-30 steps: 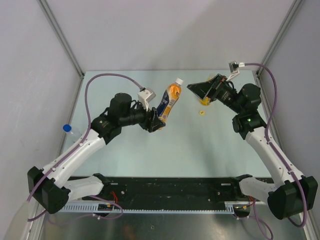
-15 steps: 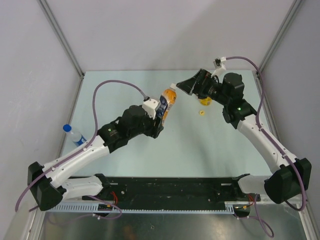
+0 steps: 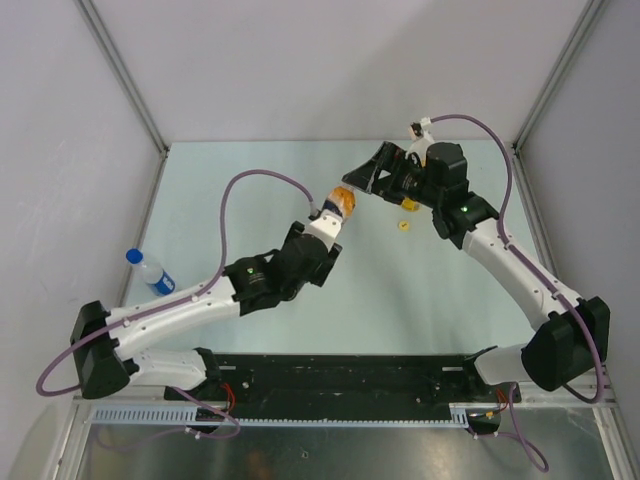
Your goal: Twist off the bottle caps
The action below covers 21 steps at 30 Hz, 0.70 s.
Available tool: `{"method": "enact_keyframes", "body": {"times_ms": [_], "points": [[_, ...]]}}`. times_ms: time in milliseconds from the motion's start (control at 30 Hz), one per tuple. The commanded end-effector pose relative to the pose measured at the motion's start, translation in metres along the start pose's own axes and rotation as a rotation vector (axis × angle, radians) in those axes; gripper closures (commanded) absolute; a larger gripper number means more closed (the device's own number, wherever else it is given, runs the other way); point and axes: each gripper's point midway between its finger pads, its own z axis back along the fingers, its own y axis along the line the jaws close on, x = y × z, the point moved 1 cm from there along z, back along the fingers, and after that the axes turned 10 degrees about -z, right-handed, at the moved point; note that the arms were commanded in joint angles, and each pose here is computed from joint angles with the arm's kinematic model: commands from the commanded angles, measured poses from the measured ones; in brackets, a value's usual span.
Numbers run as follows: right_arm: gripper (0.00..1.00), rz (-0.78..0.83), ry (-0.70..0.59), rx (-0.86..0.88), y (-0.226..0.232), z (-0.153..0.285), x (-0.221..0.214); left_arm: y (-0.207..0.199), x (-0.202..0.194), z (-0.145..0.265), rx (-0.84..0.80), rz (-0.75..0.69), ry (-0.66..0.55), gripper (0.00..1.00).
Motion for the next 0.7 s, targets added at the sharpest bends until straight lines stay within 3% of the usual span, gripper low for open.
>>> {"method": "enact_keyframes", "body": {"times_ms": [0,133,433,533,667], "points": [[0.07,-0.005,-0.02,0.063,0.025,0.001,0.012,0.011,0.022,0.004,0.109,0.0,-0.036,0.65],[0.14,-0.023,0.014,0.055,0.019,-0.007,0.008,0.009,0.023,0.003,0.11,-0.006,-0.033,0.66],[0.46,-0.079,0.069,0.063,0.009,-0.021,0.005,0.006,0.023,0.004,0.094,-0.009,-0.036,0.66],[0.47,-0.09,0.069,0.075,0.01,-0.023,0.006,0.004,0.023,0.004,0.084,-0.016,-0.035,0.67],[0.42,-0.087,0.051,0.091,0.014,-0.021,0.012,0.002,0.022,0.004,0.074,-0.017,-0.033,0.67]]}}
